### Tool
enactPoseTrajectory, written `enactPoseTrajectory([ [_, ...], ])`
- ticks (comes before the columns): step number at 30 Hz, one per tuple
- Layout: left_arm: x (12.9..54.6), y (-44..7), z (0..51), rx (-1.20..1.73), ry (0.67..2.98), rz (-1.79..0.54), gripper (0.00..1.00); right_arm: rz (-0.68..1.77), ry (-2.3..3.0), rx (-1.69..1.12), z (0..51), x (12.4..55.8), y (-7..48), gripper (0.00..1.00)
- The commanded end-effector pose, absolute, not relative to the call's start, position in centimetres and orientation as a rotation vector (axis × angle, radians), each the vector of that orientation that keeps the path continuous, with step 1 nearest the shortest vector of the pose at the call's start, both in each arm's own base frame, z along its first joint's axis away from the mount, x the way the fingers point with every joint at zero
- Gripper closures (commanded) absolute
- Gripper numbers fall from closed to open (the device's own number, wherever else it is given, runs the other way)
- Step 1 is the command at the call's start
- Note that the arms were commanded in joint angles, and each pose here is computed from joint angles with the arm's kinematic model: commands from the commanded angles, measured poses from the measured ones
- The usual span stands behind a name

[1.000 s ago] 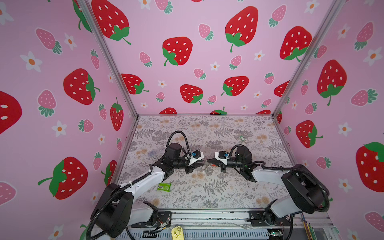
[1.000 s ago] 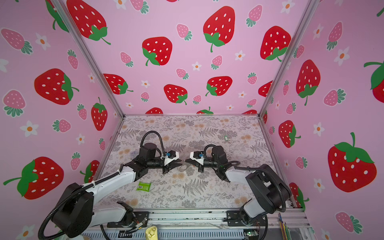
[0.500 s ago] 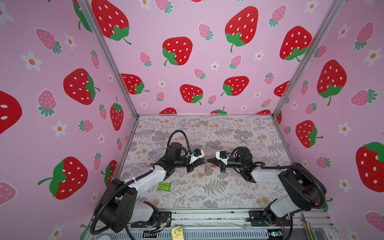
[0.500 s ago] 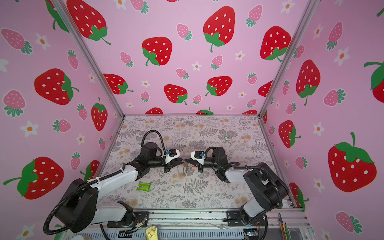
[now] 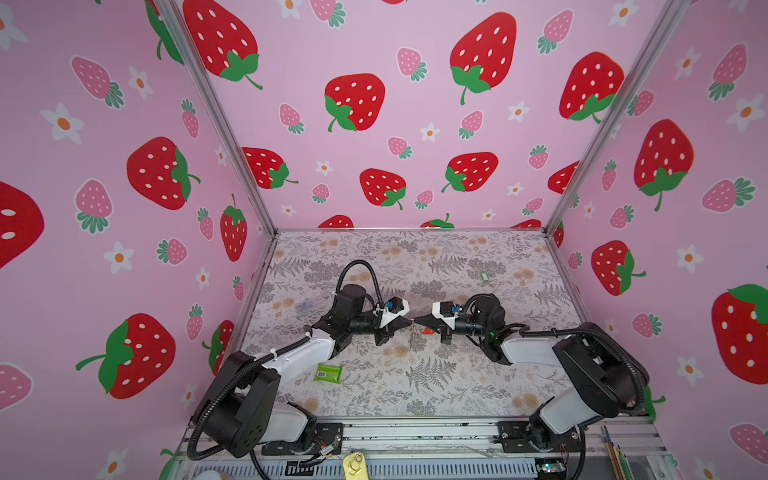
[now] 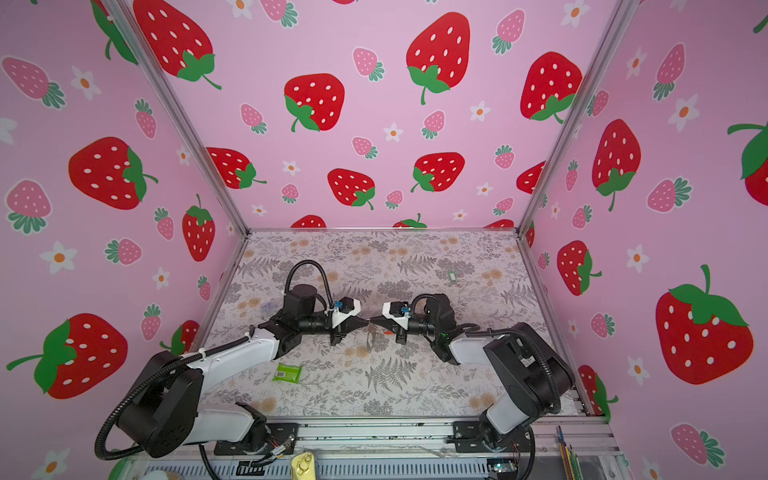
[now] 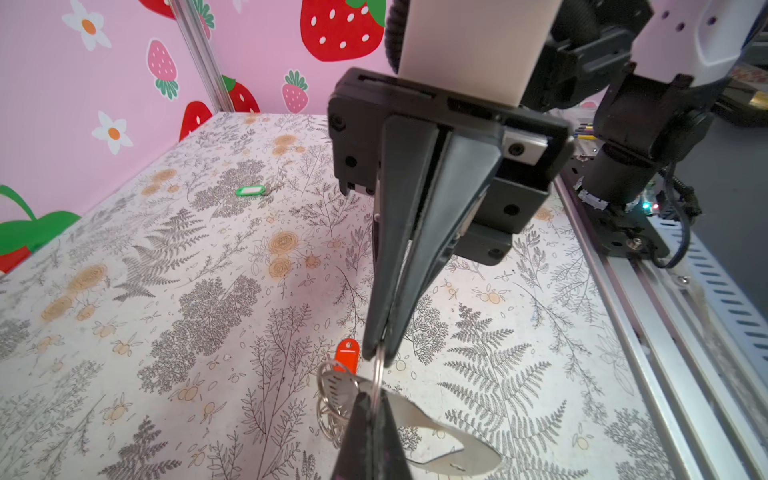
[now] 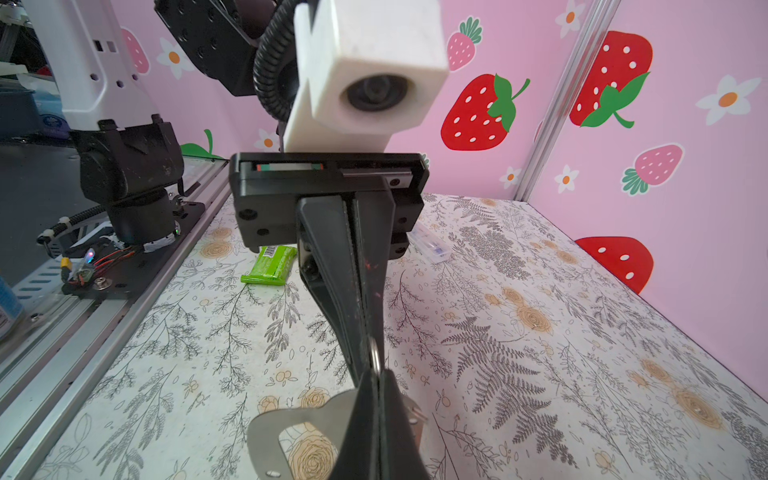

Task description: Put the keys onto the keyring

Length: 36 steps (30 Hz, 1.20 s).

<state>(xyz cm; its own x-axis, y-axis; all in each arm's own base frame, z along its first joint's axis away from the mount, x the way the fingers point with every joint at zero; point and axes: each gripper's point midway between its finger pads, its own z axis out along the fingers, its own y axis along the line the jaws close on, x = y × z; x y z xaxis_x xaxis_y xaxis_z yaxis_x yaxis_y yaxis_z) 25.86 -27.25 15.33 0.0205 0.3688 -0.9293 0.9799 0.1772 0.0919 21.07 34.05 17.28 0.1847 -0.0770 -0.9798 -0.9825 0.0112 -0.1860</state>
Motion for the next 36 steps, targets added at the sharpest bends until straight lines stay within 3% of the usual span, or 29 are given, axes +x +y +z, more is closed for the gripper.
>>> enactPoseTrajectory([
  [1,26.0,-27.5,17.2,1.39,1.46,-0.801,1.0,1.034,1.132,-1.337,16.9,20.9,34.0,0.97],
  [7,25.8,-27.3,16.9,1.467,1.517,-0.752,1.0,0.969,1.134,-1.296,17.9,21.4,33.1,0.76],
  [10,25.9,-27.1,16.8,1.501,1.565,-0.72,1.0,0.93,1.141,-1.288,18.2,21.7,32.3,0.72],
  [27,25.7,-28.0,17.2,1.609,1.659,-0.689,1.0,0.917,1.111,-1.381,18.8,21.1,33.0,0.71],
  [36,25.7,-28.8,17.0,1.634,1.651,-0.676,1.0,0.955,1.106,-1.409,18.6,20.8,33.7,0.77],
])
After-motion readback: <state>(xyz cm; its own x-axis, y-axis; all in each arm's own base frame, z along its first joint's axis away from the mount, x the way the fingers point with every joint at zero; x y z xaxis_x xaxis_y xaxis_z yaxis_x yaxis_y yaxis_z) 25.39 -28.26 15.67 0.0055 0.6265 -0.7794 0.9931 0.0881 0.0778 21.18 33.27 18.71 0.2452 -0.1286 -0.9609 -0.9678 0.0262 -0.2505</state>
